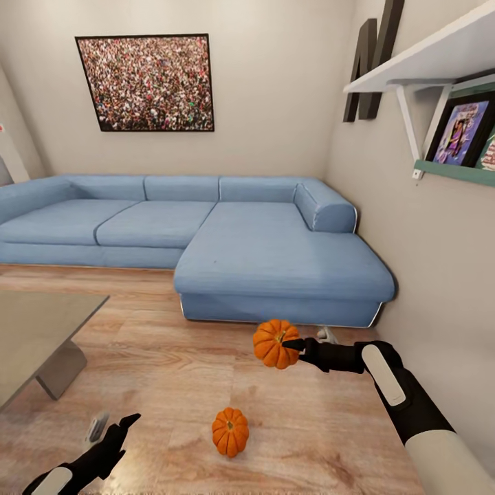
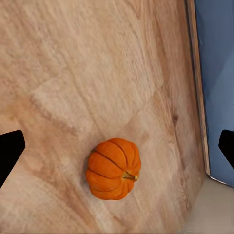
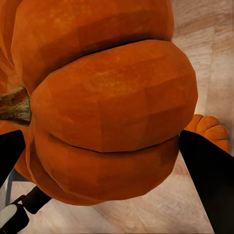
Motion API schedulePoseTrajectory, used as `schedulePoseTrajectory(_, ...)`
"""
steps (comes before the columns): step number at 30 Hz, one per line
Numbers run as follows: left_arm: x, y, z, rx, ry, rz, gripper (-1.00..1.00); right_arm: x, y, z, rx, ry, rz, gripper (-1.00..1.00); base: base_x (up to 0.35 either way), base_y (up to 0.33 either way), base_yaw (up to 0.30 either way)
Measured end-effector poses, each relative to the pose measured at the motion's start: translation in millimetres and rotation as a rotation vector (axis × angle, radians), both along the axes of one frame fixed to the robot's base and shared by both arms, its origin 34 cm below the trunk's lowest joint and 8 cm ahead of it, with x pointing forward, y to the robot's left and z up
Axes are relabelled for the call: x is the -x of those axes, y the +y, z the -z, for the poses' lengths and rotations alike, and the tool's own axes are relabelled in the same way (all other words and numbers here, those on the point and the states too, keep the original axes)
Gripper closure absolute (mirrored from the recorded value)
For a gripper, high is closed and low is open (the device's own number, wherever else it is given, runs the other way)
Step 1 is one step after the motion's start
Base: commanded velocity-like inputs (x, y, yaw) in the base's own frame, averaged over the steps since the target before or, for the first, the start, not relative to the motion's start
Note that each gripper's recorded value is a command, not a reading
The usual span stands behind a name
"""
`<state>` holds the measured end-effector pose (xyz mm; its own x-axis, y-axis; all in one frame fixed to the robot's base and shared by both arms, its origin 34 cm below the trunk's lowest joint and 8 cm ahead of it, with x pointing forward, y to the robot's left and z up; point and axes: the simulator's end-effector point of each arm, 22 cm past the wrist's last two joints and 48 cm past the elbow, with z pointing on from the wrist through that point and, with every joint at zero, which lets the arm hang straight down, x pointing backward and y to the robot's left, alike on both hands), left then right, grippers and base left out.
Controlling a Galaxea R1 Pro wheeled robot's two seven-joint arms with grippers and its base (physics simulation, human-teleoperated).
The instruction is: Place each of the two pumpkins and all three candles from the living room inside a cabinet in the living room (use any cabinet), then make sure every cabinet is closed, and position the cauldron so it is next to a table in the living room.
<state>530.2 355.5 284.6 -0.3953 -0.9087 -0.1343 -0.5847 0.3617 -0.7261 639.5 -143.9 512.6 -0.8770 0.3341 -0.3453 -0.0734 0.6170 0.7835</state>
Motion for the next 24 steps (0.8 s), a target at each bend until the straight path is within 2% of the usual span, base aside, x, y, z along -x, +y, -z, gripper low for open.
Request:
schedulePoseTrajectory(8, 3, 5, 15, -0.028, 0.031, -0.007, -1.0, 0, 0, 20, 0.0, 0.035, 0.0, 1.0, 0.0, 0.0, 0.0)
schedulePoseTrajectory(12, -11, 4, 12, -0.022, 0.021, -0.01, -1.0, 1, 0, 29, 0.0, 0.051, 0.0, 1.0, 0.0, 0.0, 0.0)
schedulePoseTrajectory(24, -30, -1, 19, -0.016, 0.02, -0.002, -1.0, 2, -2, 58, 0.003, 0.1, 0.005, 1.0, 0.0, 0.0, 0.0)
